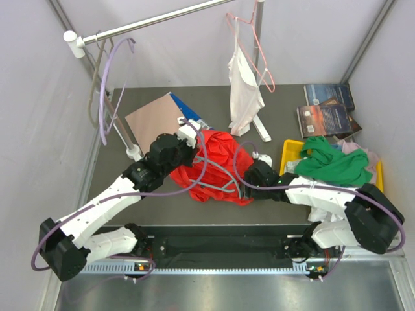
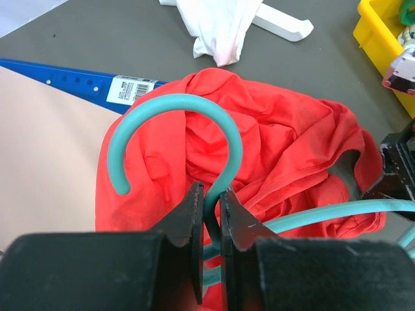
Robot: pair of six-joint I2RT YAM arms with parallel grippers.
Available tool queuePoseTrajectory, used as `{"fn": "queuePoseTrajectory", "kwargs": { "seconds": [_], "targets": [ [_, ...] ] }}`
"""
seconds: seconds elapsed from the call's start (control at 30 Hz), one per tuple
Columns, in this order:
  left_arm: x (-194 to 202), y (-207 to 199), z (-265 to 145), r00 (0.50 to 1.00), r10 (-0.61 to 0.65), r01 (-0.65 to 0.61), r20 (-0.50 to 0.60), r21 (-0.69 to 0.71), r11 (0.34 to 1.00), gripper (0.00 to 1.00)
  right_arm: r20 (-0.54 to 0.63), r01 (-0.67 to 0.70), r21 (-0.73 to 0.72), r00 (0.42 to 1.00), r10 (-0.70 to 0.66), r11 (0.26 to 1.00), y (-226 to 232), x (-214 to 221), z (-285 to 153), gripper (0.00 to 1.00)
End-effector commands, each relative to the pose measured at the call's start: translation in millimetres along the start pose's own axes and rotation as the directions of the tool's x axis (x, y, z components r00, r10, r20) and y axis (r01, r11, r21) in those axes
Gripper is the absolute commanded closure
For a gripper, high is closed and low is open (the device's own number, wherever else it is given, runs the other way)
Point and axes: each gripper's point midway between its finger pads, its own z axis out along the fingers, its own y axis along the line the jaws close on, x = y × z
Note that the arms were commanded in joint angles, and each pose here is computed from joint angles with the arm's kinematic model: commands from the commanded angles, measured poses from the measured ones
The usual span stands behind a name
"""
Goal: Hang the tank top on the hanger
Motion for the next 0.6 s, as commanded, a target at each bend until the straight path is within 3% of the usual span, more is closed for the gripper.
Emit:
{"fn": "queuePoseTrajectory", "kwargs": {
  "seconds": [0.0, 0.03, 0.07, 0.13, 0.17, 0.2, 0.4, 0.57],
  "targets": [
    [-23, 1, -4, 0.996, 0.013, -0.012, 0.085, -0.007, 1.0, 1.0, 0.055, -0.049, -0.011, 0.997, 0.049, 0.999, 3, -17, 11, 0.43],
    [-22, 1, -3, 0.997, 0.012, -0.012, 0.082, -0.008, 1.0, 1.0, 0.052, -0.047, 0.006, 0.998, 0.046, 0.999, 1, -15, 14, 0.47],
    [-22, 1, -3, 0.997, 0.012, -0.012, 0.082, -0.008, 1.0, 1.0, 0.054, -0.045, 0.013, 0.998, 0.044, 0.999, 0, -16, 16, 0.6],
    [-20, 1, -2, 0.997, 0.013, -0.013, 0.078, -0.007, 1.0, 1.0, 0.05, -0.047, 0.024, 0.998, 0.046, 0.999, -3, -14, 21, 0.75],
    [-19, 1, -2, 0.997, 0.015, -0.015, 0.075, -0.008, 1.0, 1.0, 0.053, -0.049, 0.025, 0.997, 0.047, 0.999, -3, -15, 22, 0.93],
    [-19, 2, -1, 0.997, 0.018, -0.018, 0.073, -0.011, 1.0, 1.0, 0.049, -0.042, 0.025, 0.998, 0.041, 0.999, -3, -14, 22, 1.0],
    [-13, 32, 0, 0.998, 0.062, -0.056, 0.02, -0.195, 0.979, 1.0, 0.076, -0.022, -0.047, 0.997, 0.026, 0.999, 6, -24, -6, 1.0],
    [-21, 43, 0, 0.999, -0.002, 0.016, 0.052, -0.269, 0.963, 1.0, 0.091, -0.01, -0.174, 0.995, 0.026, 0.985, 20, -29, -54, 1.0]
  ]
}}
